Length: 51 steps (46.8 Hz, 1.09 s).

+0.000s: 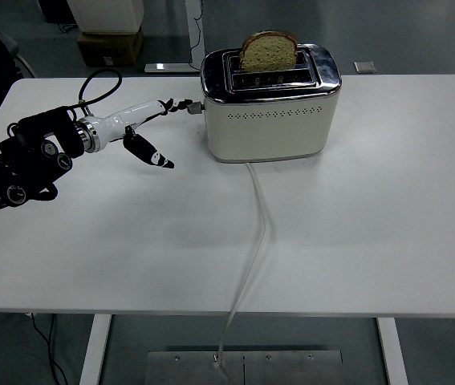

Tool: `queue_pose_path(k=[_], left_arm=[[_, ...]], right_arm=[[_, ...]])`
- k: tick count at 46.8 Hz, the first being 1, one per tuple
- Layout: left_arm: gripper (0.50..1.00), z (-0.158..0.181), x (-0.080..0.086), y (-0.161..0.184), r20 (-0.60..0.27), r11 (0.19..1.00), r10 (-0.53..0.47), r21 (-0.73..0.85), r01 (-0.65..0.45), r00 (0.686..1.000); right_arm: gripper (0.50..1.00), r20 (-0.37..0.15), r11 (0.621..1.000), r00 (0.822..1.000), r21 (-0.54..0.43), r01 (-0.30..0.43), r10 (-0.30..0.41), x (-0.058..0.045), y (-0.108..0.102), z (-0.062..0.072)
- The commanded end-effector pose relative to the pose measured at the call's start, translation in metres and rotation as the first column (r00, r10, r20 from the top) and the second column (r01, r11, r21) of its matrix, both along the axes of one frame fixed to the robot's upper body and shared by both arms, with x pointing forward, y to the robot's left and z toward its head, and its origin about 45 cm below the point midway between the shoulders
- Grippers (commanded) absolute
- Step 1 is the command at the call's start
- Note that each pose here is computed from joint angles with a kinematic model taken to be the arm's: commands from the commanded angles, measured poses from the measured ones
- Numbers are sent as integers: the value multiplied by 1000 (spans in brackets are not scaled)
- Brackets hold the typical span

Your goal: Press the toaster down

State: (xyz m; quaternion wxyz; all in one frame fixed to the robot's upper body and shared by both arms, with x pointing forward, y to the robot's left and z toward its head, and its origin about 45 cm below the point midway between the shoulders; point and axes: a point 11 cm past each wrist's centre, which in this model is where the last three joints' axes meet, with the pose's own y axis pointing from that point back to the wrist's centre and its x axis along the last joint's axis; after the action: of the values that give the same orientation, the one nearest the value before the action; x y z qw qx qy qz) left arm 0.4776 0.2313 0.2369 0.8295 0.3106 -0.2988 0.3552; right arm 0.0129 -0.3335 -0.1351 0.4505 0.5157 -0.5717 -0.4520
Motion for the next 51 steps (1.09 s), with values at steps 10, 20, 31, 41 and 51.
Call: queue_pose_path(k=[10, 20, 31, 41, 51], left_arm=[[1000, -6, -2, -3, -11, 1000, -10, 9, 10, 1000], [1000, -12, -2, -4, -21, 1000, -4, 14, 4, 1000], [1000, -18, -3, -1, -32, 1000, 9, 21, -8, 999], [1000, -24, -5, -1, -50, 1000, 19, 11, -19, 999], [1000, -32, -5, -5, -66, 1000, 30, 1, -30, 997]], right_arm=[[1000, 0, 1000, 1000, 0, 0, 0, 0, 0, 0], [1000, 0, 1000, 1000, 0, 0, 0, 0, 0, 0], [1000, 0, 1000, 1000, 0, 0, 0, 0, 0, 0], [1000, 0, 1000, 1000, 0, 0, 0, 0, 0, 0], [1000, 0, 1000, 1000, 0, 0, 0, 0, 0, 0]])
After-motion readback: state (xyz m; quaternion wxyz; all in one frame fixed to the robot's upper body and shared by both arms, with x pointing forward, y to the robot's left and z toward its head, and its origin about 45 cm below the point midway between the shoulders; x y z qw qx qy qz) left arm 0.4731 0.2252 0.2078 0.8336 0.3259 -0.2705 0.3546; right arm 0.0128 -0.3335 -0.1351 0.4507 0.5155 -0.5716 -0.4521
